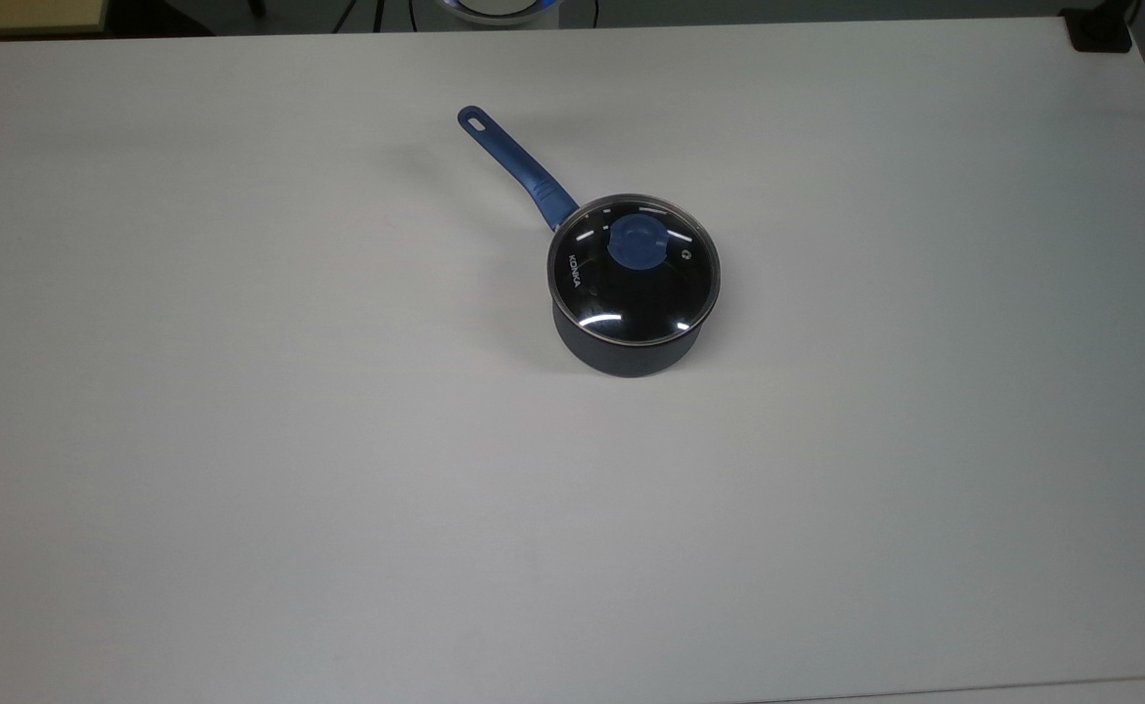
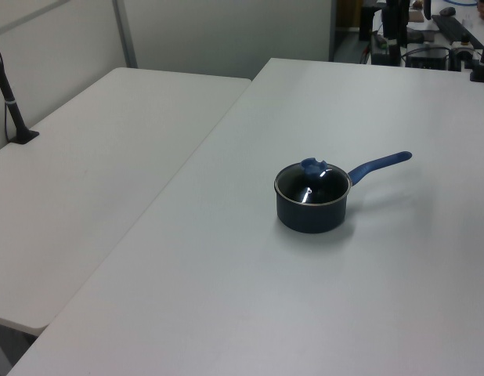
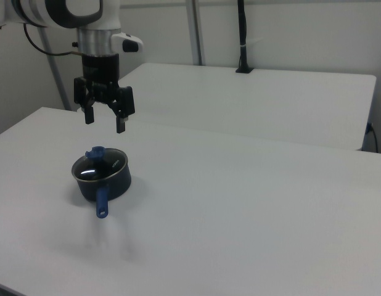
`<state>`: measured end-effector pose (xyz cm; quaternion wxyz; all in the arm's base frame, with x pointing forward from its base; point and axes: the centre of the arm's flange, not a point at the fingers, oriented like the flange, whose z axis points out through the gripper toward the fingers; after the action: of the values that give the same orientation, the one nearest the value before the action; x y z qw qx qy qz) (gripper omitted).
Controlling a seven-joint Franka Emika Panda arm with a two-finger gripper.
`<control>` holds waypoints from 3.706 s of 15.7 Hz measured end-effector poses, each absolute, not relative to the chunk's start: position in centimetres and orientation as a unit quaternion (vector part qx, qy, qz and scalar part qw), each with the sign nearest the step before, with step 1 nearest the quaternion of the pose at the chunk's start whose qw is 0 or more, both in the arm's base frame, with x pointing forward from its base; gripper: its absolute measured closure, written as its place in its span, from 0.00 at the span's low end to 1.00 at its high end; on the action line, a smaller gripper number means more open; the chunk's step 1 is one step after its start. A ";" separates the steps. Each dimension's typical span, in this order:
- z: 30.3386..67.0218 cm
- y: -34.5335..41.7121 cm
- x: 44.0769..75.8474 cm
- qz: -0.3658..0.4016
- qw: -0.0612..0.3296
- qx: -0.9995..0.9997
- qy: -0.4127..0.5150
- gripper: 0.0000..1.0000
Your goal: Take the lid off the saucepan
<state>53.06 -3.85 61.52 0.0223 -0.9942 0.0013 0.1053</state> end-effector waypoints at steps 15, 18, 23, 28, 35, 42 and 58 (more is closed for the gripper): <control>61.2 -2.6 53.3 0.111 0.008 -0.994 0.020 0.00; 61.6 -2.7 53.2 0.107 0.008 -0.994 0.021 0.00; 62.2 -4.2 53.1 0.100 0.006 -0.994 0.035 0.00; 62.2 -4.7 53.1 0.101 -0.006 -0.994 0.032 0.00; 62.4 -4.3 53.2 0.098 0.001 -0.995 0.004 0.00; 62.4 -3.4 54.9 0.045 -0.004 -0.992 0.119 0.00; 49.5 11.3 57.0 -0.020 0.017 -0.948 0.317 0.00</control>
<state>56.97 11.29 49.46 0.0173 -0.9480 0.3171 -0.0201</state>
